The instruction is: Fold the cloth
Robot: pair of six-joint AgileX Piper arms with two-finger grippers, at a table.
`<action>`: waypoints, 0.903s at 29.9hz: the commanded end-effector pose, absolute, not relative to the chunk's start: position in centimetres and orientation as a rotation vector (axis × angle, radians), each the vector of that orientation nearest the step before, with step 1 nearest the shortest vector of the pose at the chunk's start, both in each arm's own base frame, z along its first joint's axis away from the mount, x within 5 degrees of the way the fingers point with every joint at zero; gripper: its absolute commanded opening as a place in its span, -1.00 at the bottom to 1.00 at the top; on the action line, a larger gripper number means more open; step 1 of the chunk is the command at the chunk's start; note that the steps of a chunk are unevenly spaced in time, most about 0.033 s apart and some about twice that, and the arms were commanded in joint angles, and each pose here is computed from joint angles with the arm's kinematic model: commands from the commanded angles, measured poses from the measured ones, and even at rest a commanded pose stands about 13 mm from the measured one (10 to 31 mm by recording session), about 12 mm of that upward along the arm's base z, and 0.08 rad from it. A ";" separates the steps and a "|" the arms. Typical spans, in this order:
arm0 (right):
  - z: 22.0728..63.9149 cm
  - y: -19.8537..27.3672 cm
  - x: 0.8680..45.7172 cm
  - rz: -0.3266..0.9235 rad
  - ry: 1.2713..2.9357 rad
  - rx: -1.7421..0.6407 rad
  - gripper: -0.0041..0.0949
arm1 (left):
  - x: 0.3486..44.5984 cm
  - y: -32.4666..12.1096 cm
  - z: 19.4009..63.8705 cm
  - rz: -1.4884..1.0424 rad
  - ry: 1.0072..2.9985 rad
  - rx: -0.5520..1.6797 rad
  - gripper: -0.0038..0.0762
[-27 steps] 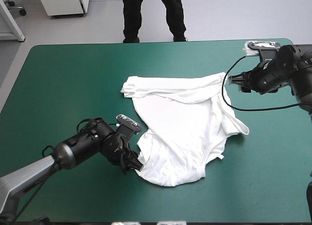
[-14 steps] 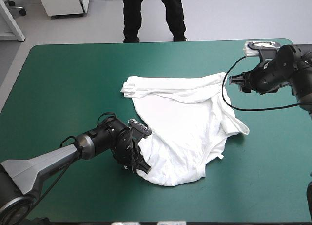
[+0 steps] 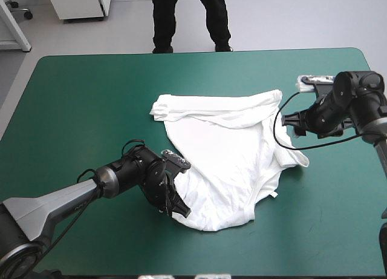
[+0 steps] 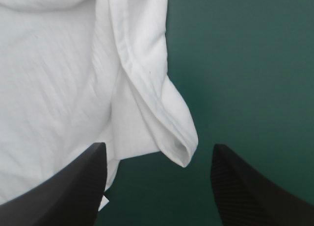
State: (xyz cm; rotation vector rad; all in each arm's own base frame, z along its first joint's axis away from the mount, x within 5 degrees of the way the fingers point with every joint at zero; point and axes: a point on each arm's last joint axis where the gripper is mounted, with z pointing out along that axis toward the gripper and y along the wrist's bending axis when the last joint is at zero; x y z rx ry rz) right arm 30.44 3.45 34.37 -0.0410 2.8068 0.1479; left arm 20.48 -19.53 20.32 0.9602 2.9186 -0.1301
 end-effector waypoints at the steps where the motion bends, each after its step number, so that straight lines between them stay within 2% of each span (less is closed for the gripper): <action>1: 33.6 3.0 30.0 0.122 2.749 -0.036 0.27 | 21.1 -19.7 19.8 -0.103 2.854 0.978 -0.93; 13: 26.1 2.9 30.9 0.101 2.791 0.004 0.27 | 21.1 -19.7 19.8 -0.103 2.854 0.978 -0.93; 21: 22.0 3.0 32.3 0.100 2.932 0.044 0.23 | 21.0 -19.6 19.8 -0.096 2.866 0.961 -0.93; 24: 21.1 3.1 32.3 0.098 2.984 0.058 0.04 | 21.1 -19.6 19.8 -0.097 2.863 0.964 -0.93; 26: 21.0 3.1 32.1 0.100 3.007 0.060 -0.23 | 21.1 -19.7 19.8 -0.098 2.862 0.963 -0.93; 27: 21.1 3.1 32.0 0.100 3.016 0.059 -0.49 | 21.1 -19.6 19.9 -0.099 2.861 0.959 -0.93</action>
